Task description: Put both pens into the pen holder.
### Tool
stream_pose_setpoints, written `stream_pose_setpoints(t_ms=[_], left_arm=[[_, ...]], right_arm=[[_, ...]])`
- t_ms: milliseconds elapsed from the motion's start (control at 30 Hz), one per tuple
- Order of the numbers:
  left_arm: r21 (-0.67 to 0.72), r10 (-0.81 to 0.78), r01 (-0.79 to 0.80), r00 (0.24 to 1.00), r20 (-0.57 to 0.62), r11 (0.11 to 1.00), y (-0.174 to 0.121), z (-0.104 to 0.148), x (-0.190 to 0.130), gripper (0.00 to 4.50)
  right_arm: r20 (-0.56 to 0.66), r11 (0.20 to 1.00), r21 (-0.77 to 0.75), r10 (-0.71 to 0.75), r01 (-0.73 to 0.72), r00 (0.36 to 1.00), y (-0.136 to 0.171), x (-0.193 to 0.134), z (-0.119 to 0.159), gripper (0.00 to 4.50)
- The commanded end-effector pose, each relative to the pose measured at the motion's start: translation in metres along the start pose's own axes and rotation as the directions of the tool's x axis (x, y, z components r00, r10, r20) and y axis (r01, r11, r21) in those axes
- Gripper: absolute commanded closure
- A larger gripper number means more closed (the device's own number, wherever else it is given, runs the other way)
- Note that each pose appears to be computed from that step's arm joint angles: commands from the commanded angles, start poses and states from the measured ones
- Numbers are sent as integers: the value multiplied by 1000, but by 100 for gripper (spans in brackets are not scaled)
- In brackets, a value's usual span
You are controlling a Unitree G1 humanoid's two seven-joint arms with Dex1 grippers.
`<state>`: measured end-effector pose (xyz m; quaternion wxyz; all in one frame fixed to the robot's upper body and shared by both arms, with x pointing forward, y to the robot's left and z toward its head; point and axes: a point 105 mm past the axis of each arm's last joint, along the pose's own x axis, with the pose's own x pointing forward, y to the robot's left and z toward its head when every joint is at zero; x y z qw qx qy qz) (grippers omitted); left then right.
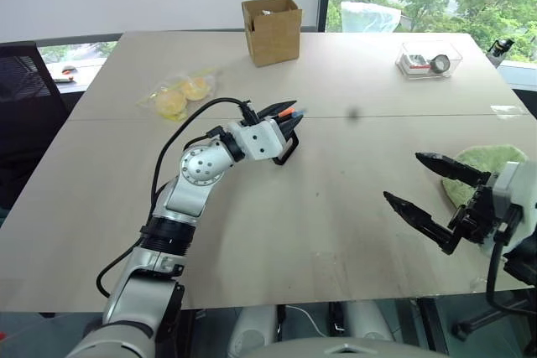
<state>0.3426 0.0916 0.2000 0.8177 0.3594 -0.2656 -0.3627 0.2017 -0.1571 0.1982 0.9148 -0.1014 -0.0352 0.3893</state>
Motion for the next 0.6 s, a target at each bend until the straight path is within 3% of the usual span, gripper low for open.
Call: stream_pose_setpoints(t_ms=[33,200,333,600], left_arm=[[-257,29,9,989,143,966,14,43,-10,203],[-669,-90,82,996,22,739,-11,36,-50,203],[-765,-150,5,981,-120,644,-25,23,-83,203],[-798,-182,-112,946,-267,593,-46,14,-124,203]], right_arm=[[-30,998,-48,-44,43,999,-7,-2,-3,0],[-99,997,-23,-82,80,992,-14,-8,-21,0],[-167,993,-19,-114,113,979,-21,-23,-38,0],[-261,989,7,-144,151,955,-26,-55,-61,0]])
